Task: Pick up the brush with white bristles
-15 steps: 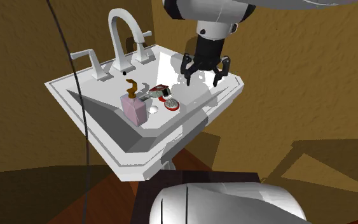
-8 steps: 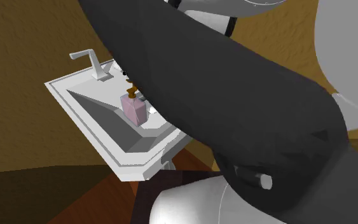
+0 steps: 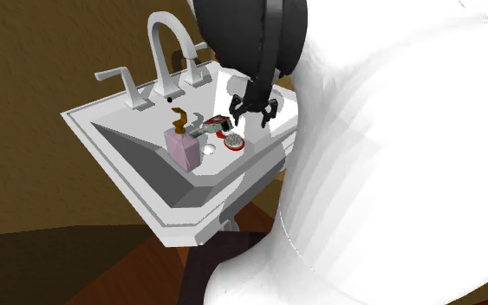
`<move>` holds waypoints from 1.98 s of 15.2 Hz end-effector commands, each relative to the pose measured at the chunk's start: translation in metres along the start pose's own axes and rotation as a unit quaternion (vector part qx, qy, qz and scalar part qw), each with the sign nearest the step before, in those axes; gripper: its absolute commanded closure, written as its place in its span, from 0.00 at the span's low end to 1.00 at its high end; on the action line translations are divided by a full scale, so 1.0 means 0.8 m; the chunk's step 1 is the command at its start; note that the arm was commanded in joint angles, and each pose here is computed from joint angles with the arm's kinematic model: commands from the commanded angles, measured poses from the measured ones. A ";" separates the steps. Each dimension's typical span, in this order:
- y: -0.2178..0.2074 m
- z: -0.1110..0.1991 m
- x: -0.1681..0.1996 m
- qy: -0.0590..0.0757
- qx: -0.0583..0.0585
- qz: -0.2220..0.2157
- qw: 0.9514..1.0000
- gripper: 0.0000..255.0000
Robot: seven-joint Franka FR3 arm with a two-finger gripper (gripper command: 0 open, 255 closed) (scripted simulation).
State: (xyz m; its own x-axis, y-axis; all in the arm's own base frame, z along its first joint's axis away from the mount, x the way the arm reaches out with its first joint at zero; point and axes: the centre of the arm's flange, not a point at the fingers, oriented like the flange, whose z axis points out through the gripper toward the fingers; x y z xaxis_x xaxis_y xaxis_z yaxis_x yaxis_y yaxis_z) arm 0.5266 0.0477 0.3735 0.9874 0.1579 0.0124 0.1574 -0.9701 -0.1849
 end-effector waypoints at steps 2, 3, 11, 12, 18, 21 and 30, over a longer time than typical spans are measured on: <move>-0.007 0.040 0.034 -0.001 0.011 -0.008 1.000 0.00; -0.009 0.051 0.045 -0.001 0.015 -0.011 1.000 0.00; -0.029 0.144 0.137 -0.004 0.044 -0.034 0.998 0.00; -0.031 0.148 0.140 -0.004 0.045 -0.035 0.998 0.00; -0.023 0.186 0.140 -0.004 0.045 -0.035 0.998 0.00; -0.021 0.197 0.140 -0.004 0.045 -0.035 0.998 0.00; -0.022 0.197 0.139 -0.004 0.045 -0.035 0.998 1.00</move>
State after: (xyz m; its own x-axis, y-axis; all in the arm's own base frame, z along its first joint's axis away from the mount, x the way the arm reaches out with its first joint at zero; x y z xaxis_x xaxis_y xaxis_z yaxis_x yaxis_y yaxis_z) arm 0.6318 0.1118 0.2248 0.9736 0.2271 0.0239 0.2249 -0.9359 -0.2713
